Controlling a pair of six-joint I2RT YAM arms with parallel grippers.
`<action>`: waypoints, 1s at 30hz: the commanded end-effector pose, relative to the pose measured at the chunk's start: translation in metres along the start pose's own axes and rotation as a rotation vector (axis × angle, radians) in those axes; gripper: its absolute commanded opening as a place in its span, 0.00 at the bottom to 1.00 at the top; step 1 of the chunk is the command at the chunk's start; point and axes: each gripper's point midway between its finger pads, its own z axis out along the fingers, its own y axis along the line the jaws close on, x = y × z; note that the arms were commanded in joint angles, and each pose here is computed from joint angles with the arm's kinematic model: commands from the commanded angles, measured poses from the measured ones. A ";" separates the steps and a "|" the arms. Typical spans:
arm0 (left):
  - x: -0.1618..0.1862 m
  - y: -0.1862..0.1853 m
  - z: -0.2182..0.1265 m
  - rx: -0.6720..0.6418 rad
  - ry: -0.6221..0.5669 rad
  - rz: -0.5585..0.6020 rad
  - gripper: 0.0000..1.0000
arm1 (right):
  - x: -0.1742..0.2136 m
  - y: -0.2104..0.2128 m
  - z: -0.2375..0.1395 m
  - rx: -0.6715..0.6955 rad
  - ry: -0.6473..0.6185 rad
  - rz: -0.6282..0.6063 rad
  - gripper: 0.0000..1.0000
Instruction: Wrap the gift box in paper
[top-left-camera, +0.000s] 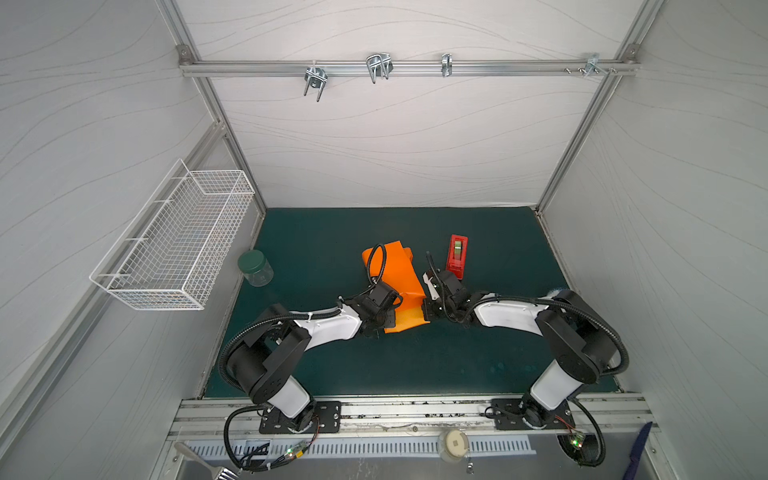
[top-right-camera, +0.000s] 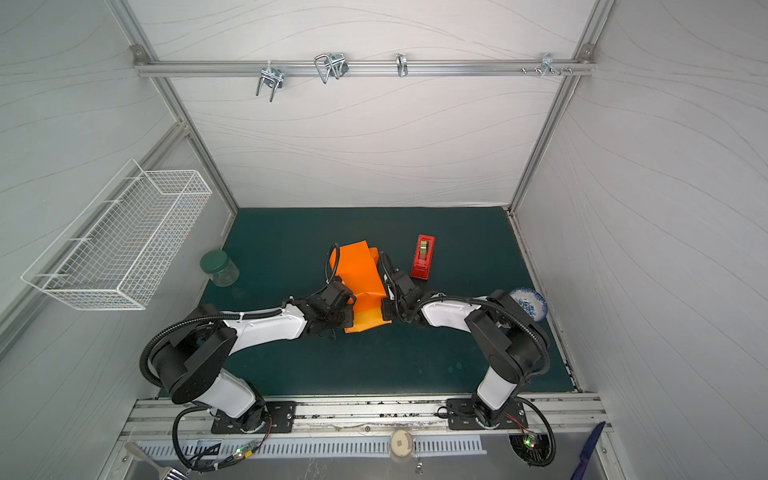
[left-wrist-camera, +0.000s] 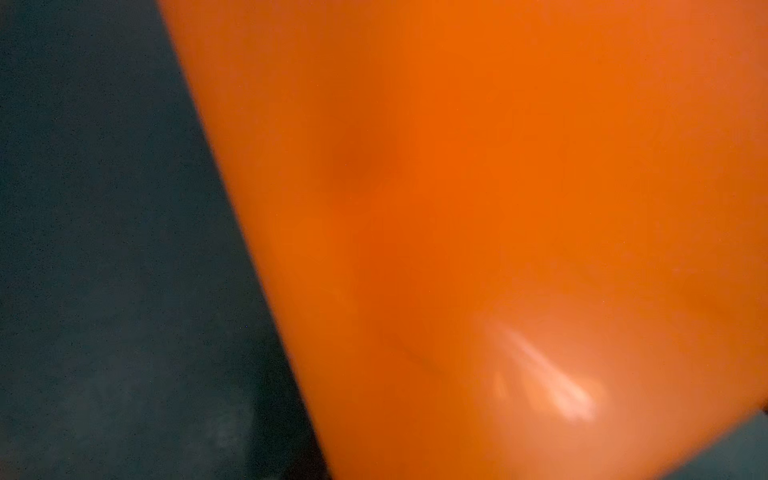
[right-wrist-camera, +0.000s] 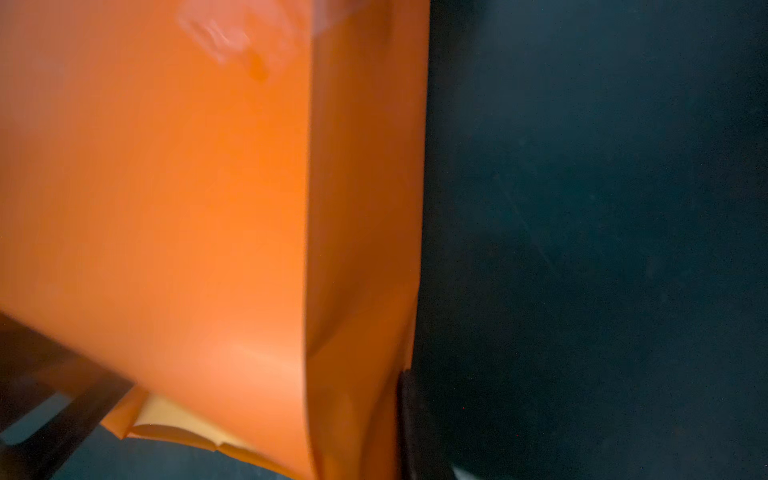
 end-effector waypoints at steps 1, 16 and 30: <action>-0.014 -0.006 0.002 0.002 -0.038 -0.009 0.23 | -0.005 -0.002 0.004 0.009 -0.016 0.025 0.07; -0.010 -0.008 0.005 0.020 -0.025 -0.016 0.14 | -0.007 -0.004 0.002 0.019 -0.024 0.037 0.08; -0.014 -0.003 -0.046 0.089 -0.096 -0.014 0.59 | 0.010 -0.004 -0.021 -0.009 -0.010 0.034 0.31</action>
